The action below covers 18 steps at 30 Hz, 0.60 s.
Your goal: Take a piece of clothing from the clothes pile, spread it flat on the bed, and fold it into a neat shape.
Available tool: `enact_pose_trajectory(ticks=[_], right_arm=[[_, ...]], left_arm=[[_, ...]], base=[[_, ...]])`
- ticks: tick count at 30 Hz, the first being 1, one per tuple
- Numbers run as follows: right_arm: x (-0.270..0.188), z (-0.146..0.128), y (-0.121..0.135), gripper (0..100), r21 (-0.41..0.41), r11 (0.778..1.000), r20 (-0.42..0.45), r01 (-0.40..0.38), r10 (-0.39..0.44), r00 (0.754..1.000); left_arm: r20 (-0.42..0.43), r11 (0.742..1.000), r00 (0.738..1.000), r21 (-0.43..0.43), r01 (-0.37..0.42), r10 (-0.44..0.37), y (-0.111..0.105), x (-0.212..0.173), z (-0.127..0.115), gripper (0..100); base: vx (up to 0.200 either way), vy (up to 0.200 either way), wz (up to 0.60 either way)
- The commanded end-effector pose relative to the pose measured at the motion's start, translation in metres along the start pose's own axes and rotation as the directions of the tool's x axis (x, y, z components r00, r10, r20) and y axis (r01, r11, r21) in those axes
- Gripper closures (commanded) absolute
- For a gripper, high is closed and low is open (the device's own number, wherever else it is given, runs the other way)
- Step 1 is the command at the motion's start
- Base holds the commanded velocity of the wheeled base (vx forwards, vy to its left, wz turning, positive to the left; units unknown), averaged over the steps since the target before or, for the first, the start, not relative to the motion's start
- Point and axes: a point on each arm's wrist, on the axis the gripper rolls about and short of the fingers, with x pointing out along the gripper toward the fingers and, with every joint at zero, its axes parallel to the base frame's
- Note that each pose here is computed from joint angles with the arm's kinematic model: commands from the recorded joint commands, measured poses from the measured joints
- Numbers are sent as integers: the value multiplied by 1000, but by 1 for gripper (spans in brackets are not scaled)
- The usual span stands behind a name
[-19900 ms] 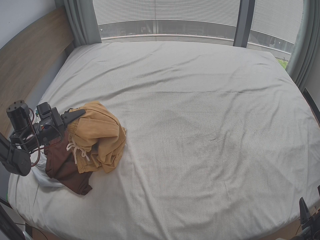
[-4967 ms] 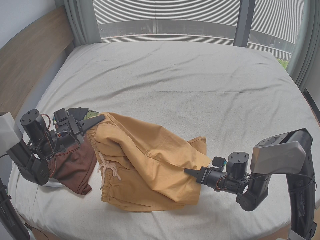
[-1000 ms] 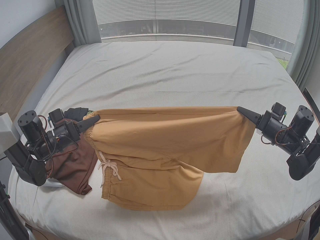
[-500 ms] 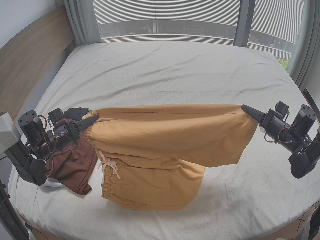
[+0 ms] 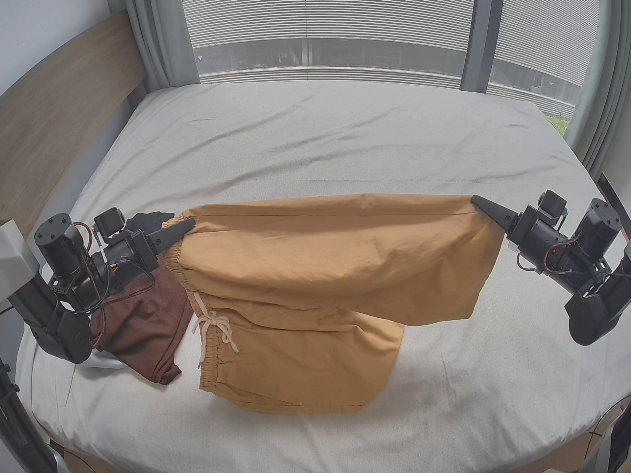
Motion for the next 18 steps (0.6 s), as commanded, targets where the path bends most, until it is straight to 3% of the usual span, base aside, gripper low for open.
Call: enact_pose_trajectory(ticks=[1, 7, 12, 18], right_arm=[[11, 0, -5, 100, -8, 1000, 2, -14, 14, 1000], [27, 3, -18, 100, -22, 999, 20, -26, 27, 999], [32, 4, -24, 100, -27, 999, 26, -28, 29, 999], [43, 5, -46, 100, -35, 999, 40, -14, 15, 999]], left_arm=[[25, 1000, 999, 9, -22, 22, 3, 0, 4, 100], [32, 999, 999, 4, -32, 32, 7, 4, 4, 100], [100, 994, 989, -2, -113, 113, 17, 14, 5, 100], [85, 992, 989, -17, -122, 123, 25, 20, -4, 100]], base=[[0, 0, 0], [0, 0, 0], [0, 0, 0], [0, 0, 0]])
